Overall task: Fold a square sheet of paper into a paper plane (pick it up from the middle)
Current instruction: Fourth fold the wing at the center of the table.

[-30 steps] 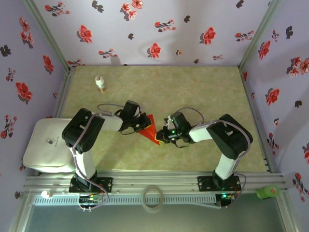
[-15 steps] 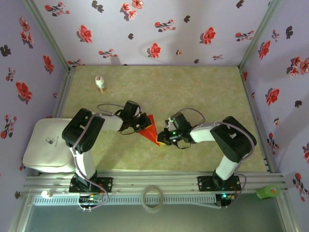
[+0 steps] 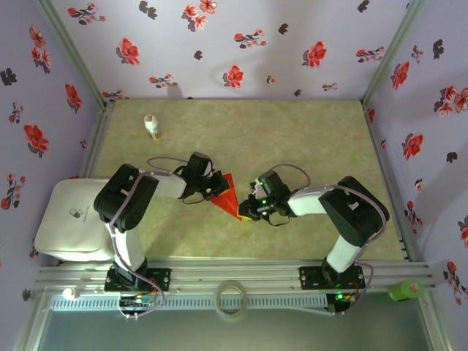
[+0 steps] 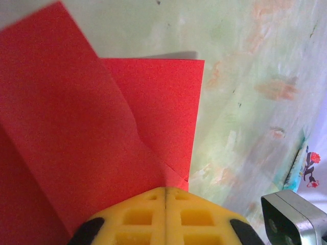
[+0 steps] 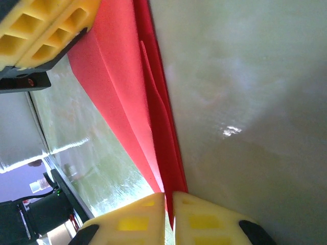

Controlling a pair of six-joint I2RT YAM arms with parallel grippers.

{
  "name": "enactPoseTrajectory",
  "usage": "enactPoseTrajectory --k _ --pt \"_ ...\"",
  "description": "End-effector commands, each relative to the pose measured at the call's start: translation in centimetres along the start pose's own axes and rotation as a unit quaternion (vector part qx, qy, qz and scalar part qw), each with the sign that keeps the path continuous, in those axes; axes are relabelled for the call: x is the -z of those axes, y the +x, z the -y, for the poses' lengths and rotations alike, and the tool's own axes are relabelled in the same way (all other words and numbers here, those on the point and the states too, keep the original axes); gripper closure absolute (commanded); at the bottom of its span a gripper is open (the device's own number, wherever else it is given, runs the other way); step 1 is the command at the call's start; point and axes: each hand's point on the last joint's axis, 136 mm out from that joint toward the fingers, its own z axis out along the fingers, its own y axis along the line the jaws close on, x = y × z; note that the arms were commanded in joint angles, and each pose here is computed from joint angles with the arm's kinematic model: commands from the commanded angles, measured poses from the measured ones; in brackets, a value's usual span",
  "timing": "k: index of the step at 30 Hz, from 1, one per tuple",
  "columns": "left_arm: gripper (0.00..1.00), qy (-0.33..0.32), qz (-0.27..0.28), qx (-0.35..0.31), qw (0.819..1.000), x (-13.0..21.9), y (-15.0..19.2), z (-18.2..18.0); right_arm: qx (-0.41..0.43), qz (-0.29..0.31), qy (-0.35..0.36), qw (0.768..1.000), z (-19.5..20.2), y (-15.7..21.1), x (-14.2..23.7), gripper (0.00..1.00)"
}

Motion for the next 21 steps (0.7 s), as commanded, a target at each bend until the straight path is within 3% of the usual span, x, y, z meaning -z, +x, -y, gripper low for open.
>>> enactPoseTrajectory --k 1,14,17,21 --pt "0.99 -0.052 -0.013 0.012 0.998 -0.4 1.1 -3.3 -0.016 -0.028 0.039 0.999 1.8 1.8 0.1 0.87" --pt "0.99 -0.054 -0.014 0.012 0.998 -0.3 1.1 -3.5 -0.012 -0.030 0.071 0.997 2.9 2.3 0.6 0.94" --pt "0.99 -0.054 -0.014 0.013 0.998 -0.3 1.0 -3.5 -0.009 -0.031 0.074 0.997 2.9 2.4 0.7 0.87" --pt "0.99 -0.055 -0.014 0.014 0.998 -0.3 1.0 -3.5 -0.007 -0.034 0.075 0.997 2.9 2.5 0.8 0.86"
